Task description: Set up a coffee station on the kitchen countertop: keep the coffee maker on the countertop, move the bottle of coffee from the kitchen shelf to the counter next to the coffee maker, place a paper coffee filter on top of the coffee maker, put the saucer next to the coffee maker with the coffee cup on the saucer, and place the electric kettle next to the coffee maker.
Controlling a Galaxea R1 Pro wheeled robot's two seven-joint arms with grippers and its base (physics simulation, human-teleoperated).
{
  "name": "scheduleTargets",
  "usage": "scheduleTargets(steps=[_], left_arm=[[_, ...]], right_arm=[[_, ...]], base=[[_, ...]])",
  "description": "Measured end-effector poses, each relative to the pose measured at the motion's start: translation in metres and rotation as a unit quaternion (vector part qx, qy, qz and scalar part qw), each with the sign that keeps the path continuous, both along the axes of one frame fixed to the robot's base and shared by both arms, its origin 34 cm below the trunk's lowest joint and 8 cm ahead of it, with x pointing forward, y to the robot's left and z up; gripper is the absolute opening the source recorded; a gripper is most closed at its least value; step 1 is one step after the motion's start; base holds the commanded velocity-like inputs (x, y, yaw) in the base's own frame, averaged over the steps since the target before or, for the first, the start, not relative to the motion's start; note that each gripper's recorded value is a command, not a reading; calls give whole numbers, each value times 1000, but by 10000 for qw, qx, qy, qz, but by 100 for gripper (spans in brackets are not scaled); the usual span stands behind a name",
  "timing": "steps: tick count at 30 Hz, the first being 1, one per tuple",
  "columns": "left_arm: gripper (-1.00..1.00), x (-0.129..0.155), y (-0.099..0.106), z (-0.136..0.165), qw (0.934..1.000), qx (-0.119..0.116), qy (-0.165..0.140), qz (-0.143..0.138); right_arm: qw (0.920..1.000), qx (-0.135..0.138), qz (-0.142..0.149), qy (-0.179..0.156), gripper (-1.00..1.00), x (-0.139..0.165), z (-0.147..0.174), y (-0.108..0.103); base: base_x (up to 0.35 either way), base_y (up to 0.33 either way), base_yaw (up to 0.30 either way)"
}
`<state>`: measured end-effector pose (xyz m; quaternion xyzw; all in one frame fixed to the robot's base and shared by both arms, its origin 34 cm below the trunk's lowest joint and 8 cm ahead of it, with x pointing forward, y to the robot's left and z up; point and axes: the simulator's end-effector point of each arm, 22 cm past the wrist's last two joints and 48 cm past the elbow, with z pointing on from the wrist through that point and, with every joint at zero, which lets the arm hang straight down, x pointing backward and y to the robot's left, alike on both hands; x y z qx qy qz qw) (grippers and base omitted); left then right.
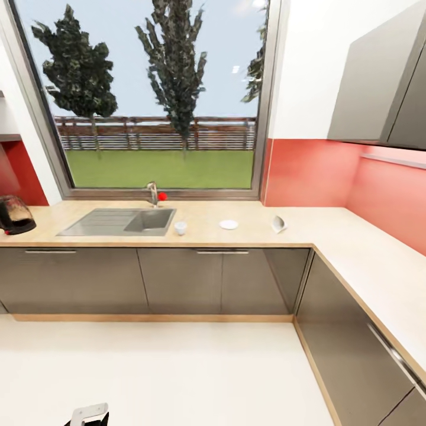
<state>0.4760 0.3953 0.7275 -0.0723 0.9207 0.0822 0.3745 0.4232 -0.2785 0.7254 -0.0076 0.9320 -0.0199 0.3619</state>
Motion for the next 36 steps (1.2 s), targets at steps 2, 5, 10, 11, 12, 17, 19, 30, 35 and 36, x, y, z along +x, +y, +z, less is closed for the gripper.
scheduleTargets(steps=[2,5,10,11,12,17,19,30,35,36], left_arm=[[100,0,0,0,10000,-2,-1,-1],[100,0,0,0,10000,-3,0,0],[100,0,0,0,10000,-1,-1,1],[100,0,0,0,10000,-2,-1,0],[100,0,0,0,10000,0,-1,0],[100,0,0,0,10000,0,1,0],[100,0,0,0,10000,-1,1,1],[100,-1,0,0,10000,0,6,-1],[100,0,0,0,10000,0,6,4],[100,-1,0,-1,10000,0,9,3]], right_arm=[[10000,0,0,-1,100,0,0,0],[10000,1,1,0,100,0,0,0],[10000,0,0,0,100,0,0,0],[10000,0,0,-1,100,0,0,0],[10000,0,0,0,100,0,0,0],[10000,0,0,1,100,0,0,0],[10000,0,0,1,100,0,0,0],[10000,0,0,-2,100,0,0,0],[10000,0,0,-8,100,0,0,0],[10000,1,-2,-9,100,1,0,0]], base=[[338,0,0],[338,0,0],[338,0,0],[338,0,0],[338,0,0],[338,0,0],[338,0,0],[338,0,0],[338,0,0],[338,0,0]])
